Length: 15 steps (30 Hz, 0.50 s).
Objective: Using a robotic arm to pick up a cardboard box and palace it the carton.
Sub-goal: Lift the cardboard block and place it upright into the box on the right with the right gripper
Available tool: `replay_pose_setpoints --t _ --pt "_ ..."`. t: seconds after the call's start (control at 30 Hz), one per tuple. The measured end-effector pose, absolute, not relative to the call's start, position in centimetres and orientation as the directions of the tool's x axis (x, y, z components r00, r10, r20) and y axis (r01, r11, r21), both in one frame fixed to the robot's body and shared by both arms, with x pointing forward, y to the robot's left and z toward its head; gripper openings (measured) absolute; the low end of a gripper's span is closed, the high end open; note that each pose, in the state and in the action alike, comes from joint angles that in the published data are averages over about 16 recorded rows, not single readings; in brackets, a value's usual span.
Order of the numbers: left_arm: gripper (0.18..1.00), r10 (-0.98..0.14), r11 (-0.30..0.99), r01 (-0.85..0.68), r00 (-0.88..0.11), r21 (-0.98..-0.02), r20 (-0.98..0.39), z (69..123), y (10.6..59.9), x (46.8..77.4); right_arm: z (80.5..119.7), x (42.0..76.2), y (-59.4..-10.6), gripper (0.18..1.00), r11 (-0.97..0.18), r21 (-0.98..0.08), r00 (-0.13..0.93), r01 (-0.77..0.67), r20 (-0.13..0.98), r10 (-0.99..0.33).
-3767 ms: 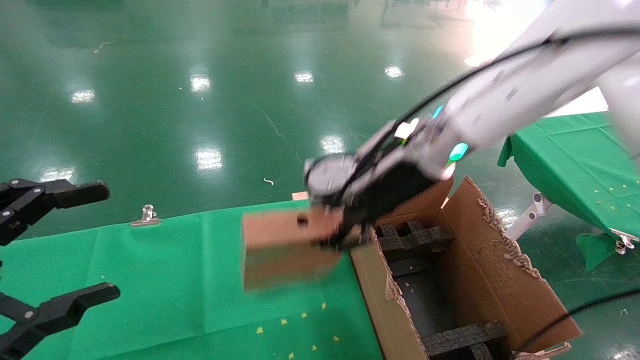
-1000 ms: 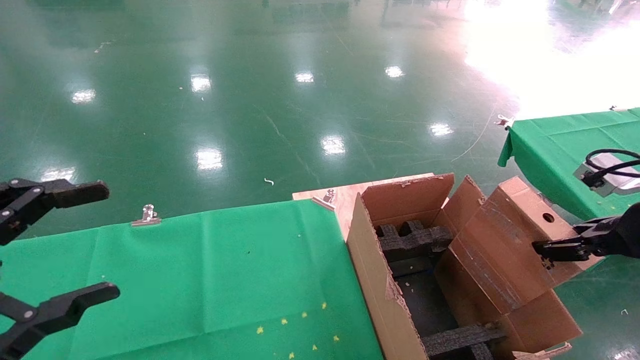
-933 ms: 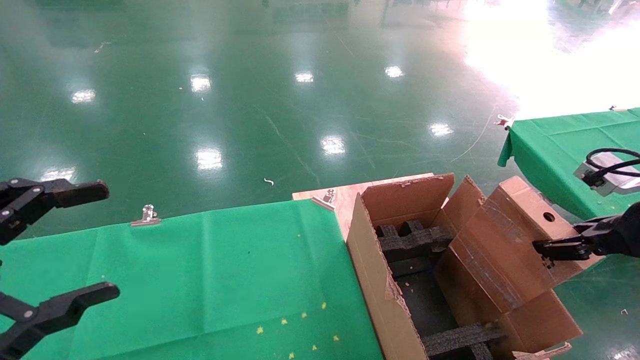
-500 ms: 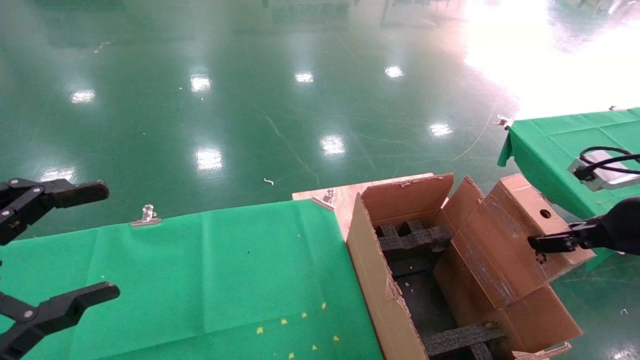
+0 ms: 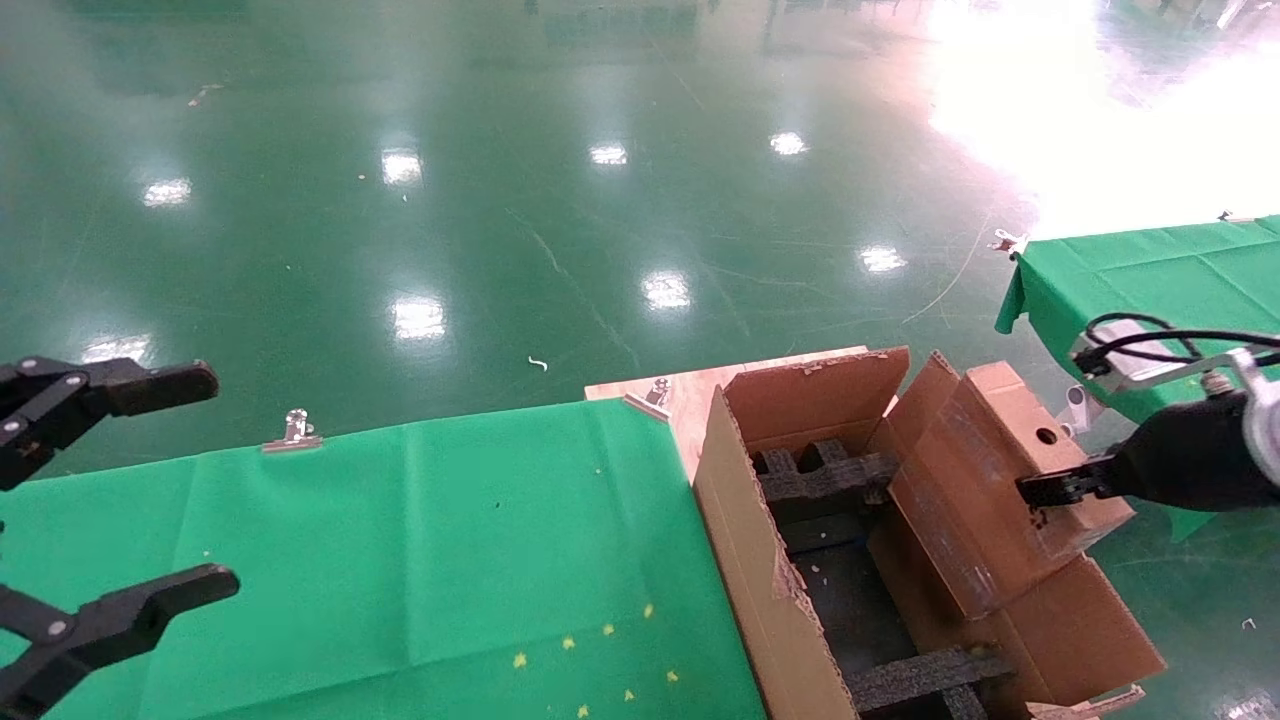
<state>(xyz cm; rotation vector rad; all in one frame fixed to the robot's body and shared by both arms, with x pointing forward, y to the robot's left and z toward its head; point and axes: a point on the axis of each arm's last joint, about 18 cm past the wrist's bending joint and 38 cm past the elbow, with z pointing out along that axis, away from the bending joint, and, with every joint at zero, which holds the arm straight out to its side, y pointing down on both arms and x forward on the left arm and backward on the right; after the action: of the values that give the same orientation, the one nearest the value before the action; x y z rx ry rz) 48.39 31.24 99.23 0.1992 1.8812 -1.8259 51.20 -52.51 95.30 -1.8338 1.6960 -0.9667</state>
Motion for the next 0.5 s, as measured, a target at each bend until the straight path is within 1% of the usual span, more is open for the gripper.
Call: replay_pose_setpoints --t 0.5 --pt "1.001 -0.239 0.087 0.442 -0.861 -0.893 -0.449 99.2 31.2 48.4 92.8 53.9 -51.8 0.382 -0.064 -0.728 -0.105 -0.682 0.184 -0.977"
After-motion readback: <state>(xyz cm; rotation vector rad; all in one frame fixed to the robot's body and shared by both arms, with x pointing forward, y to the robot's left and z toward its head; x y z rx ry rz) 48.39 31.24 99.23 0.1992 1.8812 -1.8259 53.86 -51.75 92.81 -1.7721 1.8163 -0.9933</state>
